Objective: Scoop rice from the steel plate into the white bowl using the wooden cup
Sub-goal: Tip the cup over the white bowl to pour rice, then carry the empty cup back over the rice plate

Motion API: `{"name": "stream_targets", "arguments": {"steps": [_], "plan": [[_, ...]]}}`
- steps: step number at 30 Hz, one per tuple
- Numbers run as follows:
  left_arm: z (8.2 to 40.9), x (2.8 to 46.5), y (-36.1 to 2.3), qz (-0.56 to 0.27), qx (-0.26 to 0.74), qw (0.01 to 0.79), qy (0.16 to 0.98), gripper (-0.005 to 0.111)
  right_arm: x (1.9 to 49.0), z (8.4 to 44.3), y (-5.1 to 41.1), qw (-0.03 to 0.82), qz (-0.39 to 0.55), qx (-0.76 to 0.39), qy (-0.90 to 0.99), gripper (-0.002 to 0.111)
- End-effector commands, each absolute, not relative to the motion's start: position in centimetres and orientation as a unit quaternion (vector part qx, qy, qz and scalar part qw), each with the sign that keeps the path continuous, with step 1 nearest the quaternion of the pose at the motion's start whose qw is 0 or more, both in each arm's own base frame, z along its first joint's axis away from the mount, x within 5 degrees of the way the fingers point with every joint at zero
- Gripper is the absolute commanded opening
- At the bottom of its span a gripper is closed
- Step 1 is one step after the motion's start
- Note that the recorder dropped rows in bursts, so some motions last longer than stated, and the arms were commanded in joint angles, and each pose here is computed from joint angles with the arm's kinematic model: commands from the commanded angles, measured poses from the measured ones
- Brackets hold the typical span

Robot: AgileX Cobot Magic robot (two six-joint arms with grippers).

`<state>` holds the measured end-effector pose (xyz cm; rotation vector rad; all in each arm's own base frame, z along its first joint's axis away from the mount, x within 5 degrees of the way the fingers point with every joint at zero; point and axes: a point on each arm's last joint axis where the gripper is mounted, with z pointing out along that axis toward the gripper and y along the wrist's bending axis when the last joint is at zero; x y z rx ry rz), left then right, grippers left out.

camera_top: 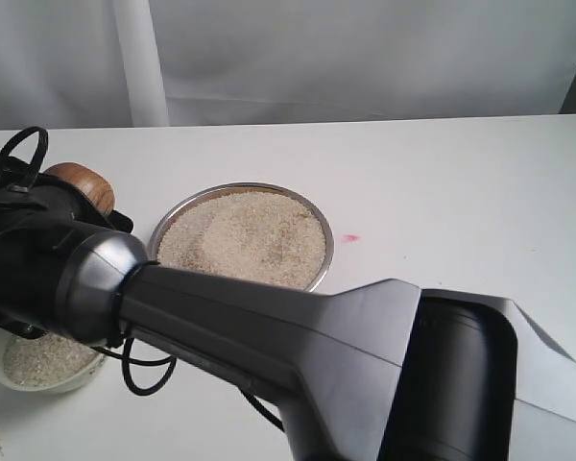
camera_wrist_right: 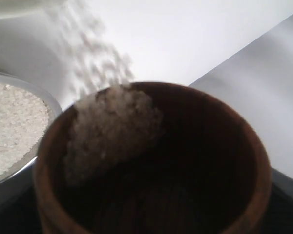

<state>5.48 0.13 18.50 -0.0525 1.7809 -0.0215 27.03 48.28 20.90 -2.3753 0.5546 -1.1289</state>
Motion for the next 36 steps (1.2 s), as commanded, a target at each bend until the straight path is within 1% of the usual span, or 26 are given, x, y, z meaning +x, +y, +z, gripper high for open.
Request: {"name": "stream_targets", "arguments": {"steps": [1,4,8,12,23,29,36], "plan": [[18.7,5.5,0.1,-0.014,-0.023,0.634,0.773,0.0,26.6,21.9,48.5,0.236,-0.416,-0.857,0.192,0.0],[18.7,5.5,0.1,-0.014,-0.023,0.634,0.773,0.0,25.5,21.9,49.1,0.241,-0.415,-0.858,0.181,0.0],[18.7,5.5,0.1,-0.014,-0.023,0.634,0.773,0.0,25.3,21.9,49.2,0.241,-0.417,-0.858,0.178,0.0],[18.7,5.5,0.1,-0.014,-0.023,0.634,0.773,0.0,25.4,22.7,49.3,0.235,-0.468,-0.839,0.149,0.0],[18.7,5.5,0.1,-0.014,-0.023,0.634,0.773,0.0,25.3,22.6,49.3,0.242,-0.457,-0.84,0.162,0.0],[18.7,5.5,0.1,-0.014,-0.023,0.634,0.773,0.0,25.0,22.1,49.2,0.303,-0.384,-0.811,0.32,0.0],[18.7,5.5,0.1,-0.014,-0.023,0.634,0.773,0.0,25.0,21.1,48.3,0.263,-0.338,-0.82,0.381,0.0]]}}
